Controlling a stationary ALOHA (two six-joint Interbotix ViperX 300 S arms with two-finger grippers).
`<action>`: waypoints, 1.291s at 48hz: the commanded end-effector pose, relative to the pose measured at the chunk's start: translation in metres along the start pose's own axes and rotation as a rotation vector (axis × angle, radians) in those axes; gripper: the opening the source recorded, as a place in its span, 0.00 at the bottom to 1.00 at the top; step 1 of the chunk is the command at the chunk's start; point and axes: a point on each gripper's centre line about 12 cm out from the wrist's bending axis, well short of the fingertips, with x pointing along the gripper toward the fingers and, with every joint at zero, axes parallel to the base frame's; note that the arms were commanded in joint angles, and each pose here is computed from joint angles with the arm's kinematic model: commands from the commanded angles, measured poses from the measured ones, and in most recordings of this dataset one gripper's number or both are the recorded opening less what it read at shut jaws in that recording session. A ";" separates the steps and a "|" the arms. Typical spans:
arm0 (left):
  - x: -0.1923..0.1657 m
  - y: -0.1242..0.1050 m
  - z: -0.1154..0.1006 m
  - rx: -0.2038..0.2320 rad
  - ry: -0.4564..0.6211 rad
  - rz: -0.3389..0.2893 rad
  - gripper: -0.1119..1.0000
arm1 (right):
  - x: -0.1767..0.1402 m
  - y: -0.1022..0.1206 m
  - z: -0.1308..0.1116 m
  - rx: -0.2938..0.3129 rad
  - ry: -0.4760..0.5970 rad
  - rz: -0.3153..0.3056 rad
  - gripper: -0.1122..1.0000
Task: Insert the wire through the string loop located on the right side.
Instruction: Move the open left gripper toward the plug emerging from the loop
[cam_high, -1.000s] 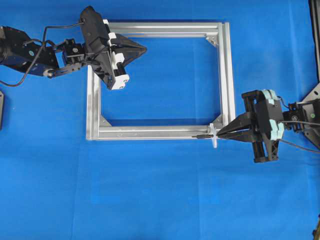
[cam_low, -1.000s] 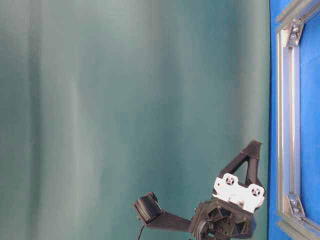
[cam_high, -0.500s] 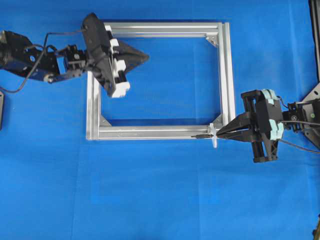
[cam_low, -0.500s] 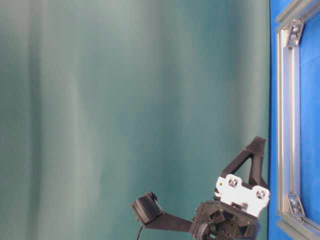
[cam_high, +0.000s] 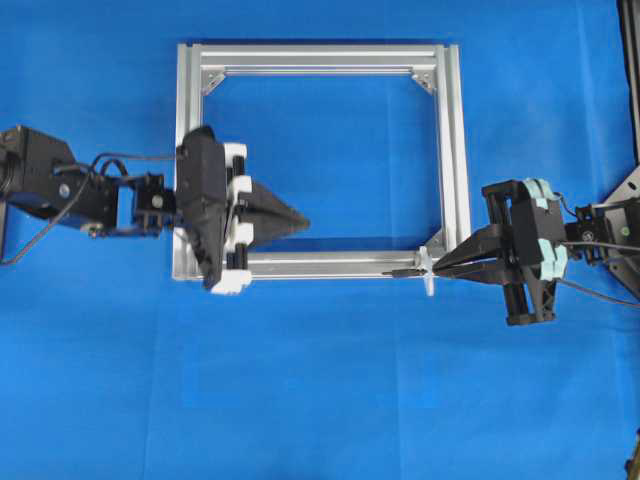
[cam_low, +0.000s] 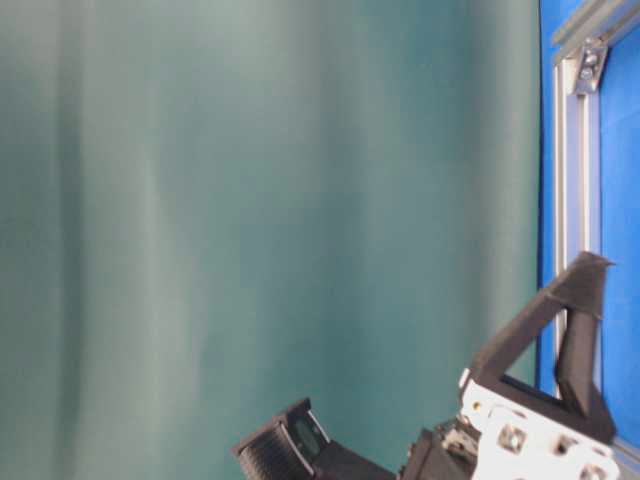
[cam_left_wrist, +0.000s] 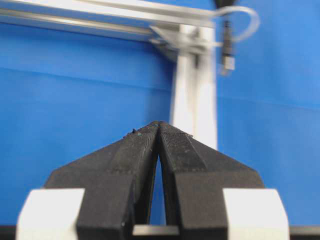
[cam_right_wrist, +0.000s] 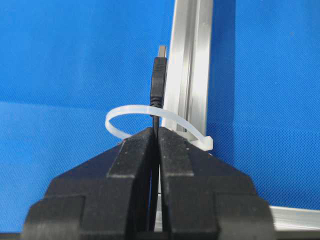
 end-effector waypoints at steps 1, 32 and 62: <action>-0.001 -0.016 0.014 0.001 -0.048 -0.042 0.10 | 0.002 0.002 0.009 -0.002 -0.033 0.006 0.07; 0.018 -0.033 0.028 0.004 -0.073 -0.079 0.10 | 0.002 0.001 0.008 -0.002 -0.030 0.005 0.07; 0.099 -0.044 0.068 0.000 -0.009 -0.072 0.10 | 0.002 0.002 0.009 -0.005 -0.032 0.006 0.07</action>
